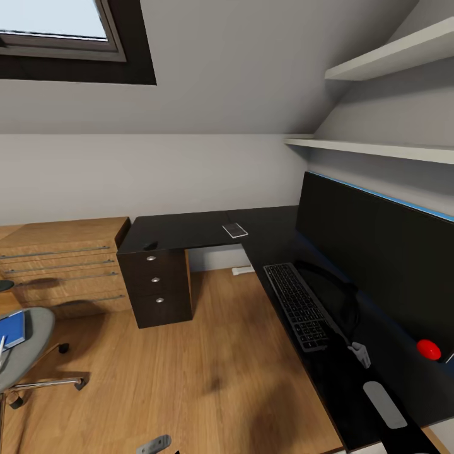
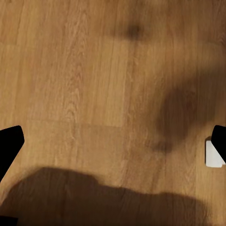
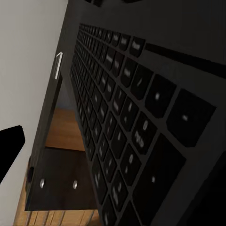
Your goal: In the bedroom, organize the workspace by keeping the computer under the desk, ensuring the monitor is on the desk, placing the keyboard on the desk next to the monitor, placing the mouse on the desk next to the keyboard, moving the folder from the swivel chair onto the desk next to the mouse, stacking the notebook on top of the folder with the pen on top of the notebook, and positioning the swivel chair next to the desk.
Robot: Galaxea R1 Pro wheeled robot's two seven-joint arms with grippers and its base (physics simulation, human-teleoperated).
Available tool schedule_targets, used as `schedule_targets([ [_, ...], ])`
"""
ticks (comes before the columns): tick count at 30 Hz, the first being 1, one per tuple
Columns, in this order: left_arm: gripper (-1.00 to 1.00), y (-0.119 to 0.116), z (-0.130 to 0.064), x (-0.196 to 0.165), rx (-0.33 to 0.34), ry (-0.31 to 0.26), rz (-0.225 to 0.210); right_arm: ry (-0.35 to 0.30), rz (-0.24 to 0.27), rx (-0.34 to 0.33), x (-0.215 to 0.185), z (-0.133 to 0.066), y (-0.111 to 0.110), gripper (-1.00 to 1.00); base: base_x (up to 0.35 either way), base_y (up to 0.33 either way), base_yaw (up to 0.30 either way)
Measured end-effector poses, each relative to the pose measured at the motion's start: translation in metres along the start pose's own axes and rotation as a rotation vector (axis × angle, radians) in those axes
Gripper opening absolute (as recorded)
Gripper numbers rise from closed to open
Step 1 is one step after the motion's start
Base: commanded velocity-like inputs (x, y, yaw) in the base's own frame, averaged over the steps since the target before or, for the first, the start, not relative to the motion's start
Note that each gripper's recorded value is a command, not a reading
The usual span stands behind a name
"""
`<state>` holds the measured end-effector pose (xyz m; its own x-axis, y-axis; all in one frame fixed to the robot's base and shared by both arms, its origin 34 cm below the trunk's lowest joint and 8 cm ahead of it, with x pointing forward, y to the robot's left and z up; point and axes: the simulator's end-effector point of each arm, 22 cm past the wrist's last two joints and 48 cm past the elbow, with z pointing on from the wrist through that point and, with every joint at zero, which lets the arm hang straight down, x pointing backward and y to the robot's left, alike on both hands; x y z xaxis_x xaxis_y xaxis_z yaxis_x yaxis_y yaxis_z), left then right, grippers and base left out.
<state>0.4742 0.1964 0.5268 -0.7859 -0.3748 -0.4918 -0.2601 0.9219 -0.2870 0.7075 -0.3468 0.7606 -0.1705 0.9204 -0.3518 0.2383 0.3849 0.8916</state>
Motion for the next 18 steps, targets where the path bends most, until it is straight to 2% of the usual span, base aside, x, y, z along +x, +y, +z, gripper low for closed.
schedule_targets([
  [4,1.0,0.0002,0.0002,0.0,0.0,0.001,0.001,-0.002,0.0,0.0,-0.0008,0.0002,-0.0001,1.0,-0.106,-0.004,0.0],
  [14,1.0,0.0001,0.0003,0.0002,0.0,0.001,0.002,-0.002,0.0,0.0,-0.0007,0.0003,-0.0002,1.0,-0.274,-0.075,0.0],
  [18,1.0,0.0001,0.0001,0.0001,0.0,0.001,0.002,-0.002,0.0,-0.002,-0.0007,0.0002,0.0006,1.0,-0.164,-0.045,0.0],
])
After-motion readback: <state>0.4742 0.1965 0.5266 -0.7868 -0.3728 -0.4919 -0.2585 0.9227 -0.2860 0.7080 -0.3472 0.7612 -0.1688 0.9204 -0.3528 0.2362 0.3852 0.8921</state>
